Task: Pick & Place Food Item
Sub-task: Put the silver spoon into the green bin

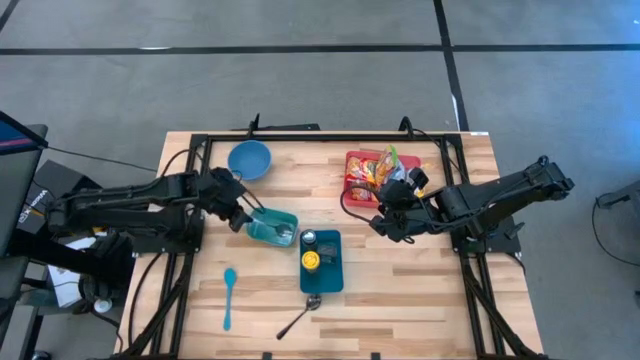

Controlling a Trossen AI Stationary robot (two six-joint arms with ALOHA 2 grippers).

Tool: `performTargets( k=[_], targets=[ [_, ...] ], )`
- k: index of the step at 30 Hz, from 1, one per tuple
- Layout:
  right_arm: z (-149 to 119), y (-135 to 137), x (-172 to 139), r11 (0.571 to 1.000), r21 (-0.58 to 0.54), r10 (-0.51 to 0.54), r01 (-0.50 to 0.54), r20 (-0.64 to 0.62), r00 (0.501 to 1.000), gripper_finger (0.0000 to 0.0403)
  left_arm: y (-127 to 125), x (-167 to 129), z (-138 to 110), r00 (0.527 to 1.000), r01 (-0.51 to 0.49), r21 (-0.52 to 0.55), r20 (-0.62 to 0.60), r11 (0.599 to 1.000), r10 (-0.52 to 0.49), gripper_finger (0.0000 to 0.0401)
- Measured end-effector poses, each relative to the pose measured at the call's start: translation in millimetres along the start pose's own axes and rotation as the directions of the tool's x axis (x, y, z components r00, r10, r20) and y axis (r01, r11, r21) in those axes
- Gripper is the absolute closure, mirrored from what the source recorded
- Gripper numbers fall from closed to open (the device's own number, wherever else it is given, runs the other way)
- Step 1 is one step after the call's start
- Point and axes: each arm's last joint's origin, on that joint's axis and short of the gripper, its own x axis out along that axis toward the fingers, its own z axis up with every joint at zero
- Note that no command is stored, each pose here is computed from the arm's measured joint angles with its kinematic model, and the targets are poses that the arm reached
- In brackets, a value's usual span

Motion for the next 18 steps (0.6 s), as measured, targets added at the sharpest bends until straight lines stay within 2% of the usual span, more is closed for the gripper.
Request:
performTargets(
  k=[6,11,18],
  targets=[
    [0,0,0,1.000,0.000,0.011,-0.011,-0.009,1.000,0.0280,7,6,8,1.000,0.010,-0.006,-0.022,1.000,-0.010,0.0394],
    [0,0,0,1.000,0.000,0.011,-0.011,-0.009,1.000,0.0280,10,10,14,0.997,0.063,0.010,-0.040,0.998,-0.063,0.0394],
    [0,0,0,1.000,0.000,0.011,-0.011,-0.009,1.000,0.0280,17,13,18,0.998,0.053,-0.001,-0.046,0.999,-0.053,0.0392]
  ],
)
